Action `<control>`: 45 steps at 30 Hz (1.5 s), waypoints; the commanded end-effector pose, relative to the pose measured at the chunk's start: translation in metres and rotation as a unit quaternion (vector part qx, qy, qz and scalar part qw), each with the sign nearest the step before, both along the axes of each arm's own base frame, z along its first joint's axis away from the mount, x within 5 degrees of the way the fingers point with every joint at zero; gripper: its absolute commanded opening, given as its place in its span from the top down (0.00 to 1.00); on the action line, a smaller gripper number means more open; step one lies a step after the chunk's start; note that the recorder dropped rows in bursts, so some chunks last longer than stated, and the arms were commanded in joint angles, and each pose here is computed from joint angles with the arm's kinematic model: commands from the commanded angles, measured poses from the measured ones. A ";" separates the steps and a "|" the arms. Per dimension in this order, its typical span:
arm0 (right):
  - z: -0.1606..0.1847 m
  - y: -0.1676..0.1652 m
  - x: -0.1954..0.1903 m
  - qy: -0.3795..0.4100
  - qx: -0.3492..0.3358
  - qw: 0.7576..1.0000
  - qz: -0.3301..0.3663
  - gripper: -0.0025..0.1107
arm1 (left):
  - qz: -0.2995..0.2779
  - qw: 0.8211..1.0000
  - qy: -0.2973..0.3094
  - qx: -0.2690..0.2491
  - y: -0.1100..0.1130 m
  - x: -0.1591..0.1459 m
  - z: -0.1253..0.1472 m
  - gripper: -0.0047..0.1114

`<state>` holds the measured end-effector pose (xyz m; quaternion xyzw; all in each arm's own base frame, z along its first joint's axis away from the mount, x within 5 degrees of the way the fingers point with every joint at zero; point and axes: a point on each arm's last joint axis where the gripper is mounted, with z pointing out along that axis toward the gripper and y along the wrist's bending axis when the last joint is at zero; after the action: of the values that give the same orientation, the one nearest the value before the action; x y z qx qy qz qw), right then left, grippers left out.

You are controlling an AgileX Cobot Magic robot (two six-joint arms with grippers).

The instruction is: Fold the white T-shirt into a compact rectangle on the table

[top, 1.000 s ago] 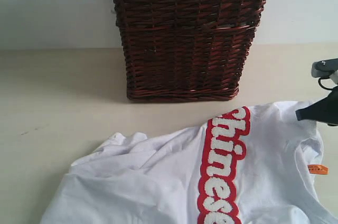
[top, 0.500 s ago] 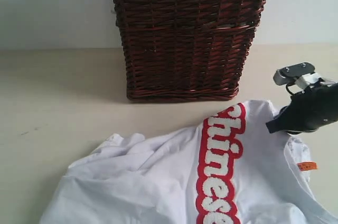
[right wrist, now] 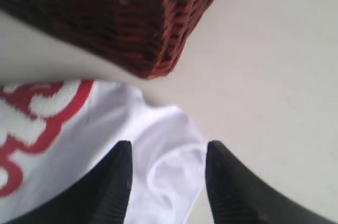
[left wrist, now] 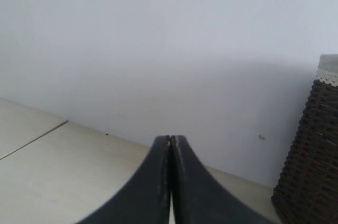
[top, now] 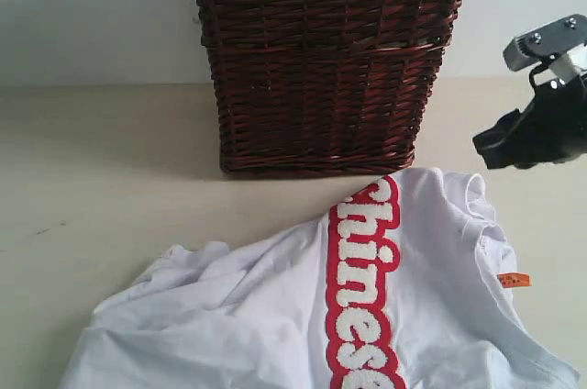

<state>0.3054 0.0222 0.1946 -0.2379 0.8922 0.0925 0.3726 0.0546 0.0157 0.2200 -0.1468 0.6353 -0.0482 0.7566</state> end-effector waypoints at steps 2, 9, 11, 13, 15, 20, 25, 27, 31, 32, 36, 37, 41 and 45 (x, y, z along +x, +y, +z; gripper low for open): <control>-0.038 -0.004 -0.045 0.119 -0.061 0.990 0.040 0.57 | 0.000 1.000 -0.001 0.002 0.000 0.000 -0.001 0.96; -0.056 0.009 -0.080 0.210 -0.011 0.971 0.115 0.62 | 0.000 1.000 -0.001 0.002 0.000 0.000 -0.001 0.96; -0.055 0.013 -0.086 0.233 0.012 0.963 0.138 0.63 | 0.000 1.000 -0.001 0.002 0.000 0.000 -0.001 0.96; -0.055 0.013 -0.086 0.235 0.013 0.962 0.139 0.63 | 0.000 1.000 -0.001 0.002 0.000 0.000 -0.001 0.96; -0.055 0.013 -0.086 0.232 0.009 0.963 0.136 0.63 | 0.000 1.000 -0.001 0.002 0.000 0.000 -0.001 0.96; -0.054 0.016 -0.095 0.266 0.018 0.947 0.179 0.63 | 0.000 1.000 -0.001 0.002 0.000 0.000 -0.001 0.96; -0.058 0.008 -0.100 0.292 -0.030 0.937 0.188 0.54 | 0.000 1.000 -0.001 0.002 0.000 0.000 -0.001 0.96; -0.060 0.002 -0.097 0.287 -0.061 0.942 0.163 0.50 | 0.000 1.000 -0.001 0.002 0.000 0.000 -0.001 0.96; -0.062 -0.002 -0.095 0.282 -0.082 0.945 0.142 0.49 | 0.000 1.000 -0.001 0.002 0.000 0.000 -0.001 0.96; -0.062 -0.002 -0.095 0.283 -0.080 0.945 0.142 0.50 | 0.000 1.000 -0.001 0.002 0.000 0.000 -0.001 0.96; -0.061 0.003 -0.102 0.317 -0.050 0.934 0.160 0.65 | 0.000 1.000 -0.001 0.002 0.000 0.000 -0.001 0.96; -0.060 0.004 -0.105 0.328 -0.043 0.928 0.174 0.73 | 0.000 1.000 -0.001 0.002 0.000 0.000 -0.001 0.96; -0.057 0.008 -0.115 0.344 -0.027 0.904 0.253 0.98 | 0.000 1.000 -0.001 0.002 0.000 0.000 -0.001 0.96; -0.052 0.012 -0.124 0.329 -0.015 0.872 0.363 0.98 | 0.000 1.000 -0.001 0.002 0.000 0.000 -0.001 0.96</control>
<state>0.1899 0.0303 0.1394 -0.4373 0.8673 0.2377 0.0031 0.0546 0.0157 0.2200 -0.1468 0.6353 -0.0482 0.7566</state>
